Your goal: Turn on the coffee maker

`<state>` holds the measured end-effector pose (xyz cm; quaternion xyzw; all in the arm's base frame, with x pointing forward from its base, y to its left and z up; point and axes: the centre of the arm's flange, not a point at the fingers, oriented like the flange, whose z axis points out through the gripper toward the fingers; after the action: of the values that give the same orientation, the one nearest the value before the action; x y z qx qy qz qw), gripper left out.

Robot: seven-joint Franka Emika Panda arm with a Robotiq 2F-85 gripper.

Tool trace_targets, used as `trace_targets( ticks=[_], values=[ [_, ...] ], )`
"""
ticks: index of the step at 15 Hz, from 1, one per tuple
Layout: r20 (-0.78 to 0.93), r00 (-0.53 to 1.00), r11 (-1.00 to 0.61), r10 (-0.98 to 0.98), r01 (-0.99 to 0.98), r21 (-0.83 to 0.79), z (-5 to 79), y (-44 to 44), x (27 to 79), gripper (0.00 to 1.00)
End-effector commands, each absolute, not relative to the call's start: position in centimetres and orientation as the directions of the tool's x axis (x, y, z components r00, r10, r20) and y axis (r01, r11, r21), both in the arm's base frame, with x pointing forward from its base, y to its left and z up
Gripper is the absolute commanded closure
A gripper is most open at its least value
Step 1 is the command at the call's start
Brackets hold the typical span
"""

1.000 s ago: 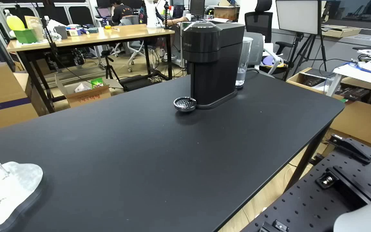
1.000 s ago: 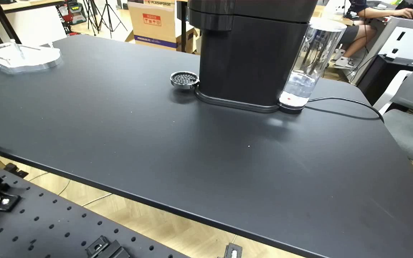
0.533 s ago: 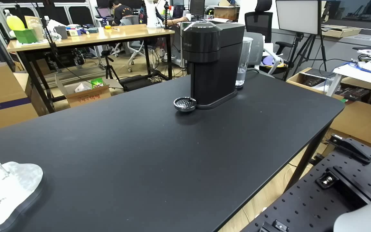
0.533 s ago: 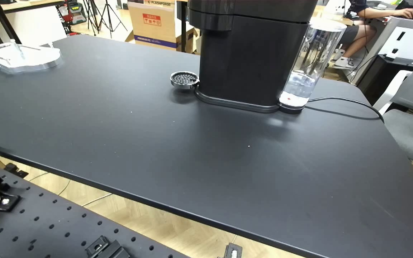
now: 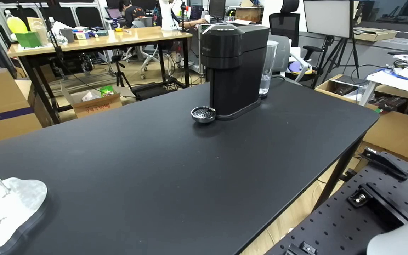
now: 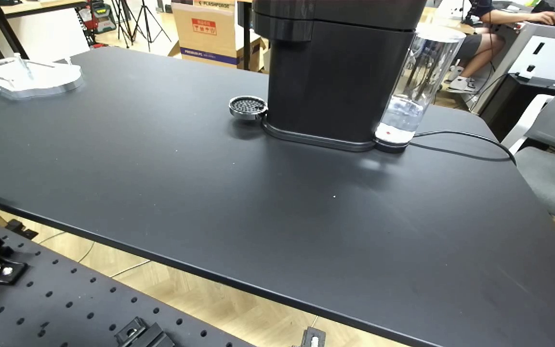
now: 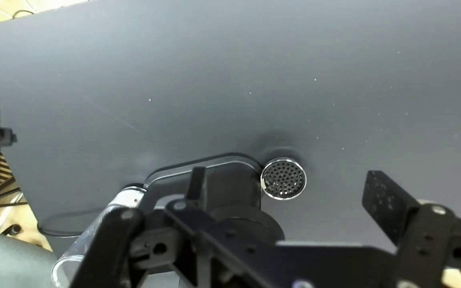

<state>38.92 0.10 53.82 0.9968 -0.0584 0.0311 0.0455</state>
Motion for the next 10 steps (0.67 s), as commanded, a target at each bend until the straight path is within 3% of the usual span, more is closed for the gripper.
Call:
trace_targets(
  ticks=[1, 10],
  values=[
    [0.092, 0.988, -0.99, -0.122, -0.128, 0.065, 53.3, -2.3, 44.3, 0.25],
    [0.102, 0.991, -0.996, 0.092, 0.091, 0.014, 54.4, -4.2, 53.6, 0.89]
  ],
)
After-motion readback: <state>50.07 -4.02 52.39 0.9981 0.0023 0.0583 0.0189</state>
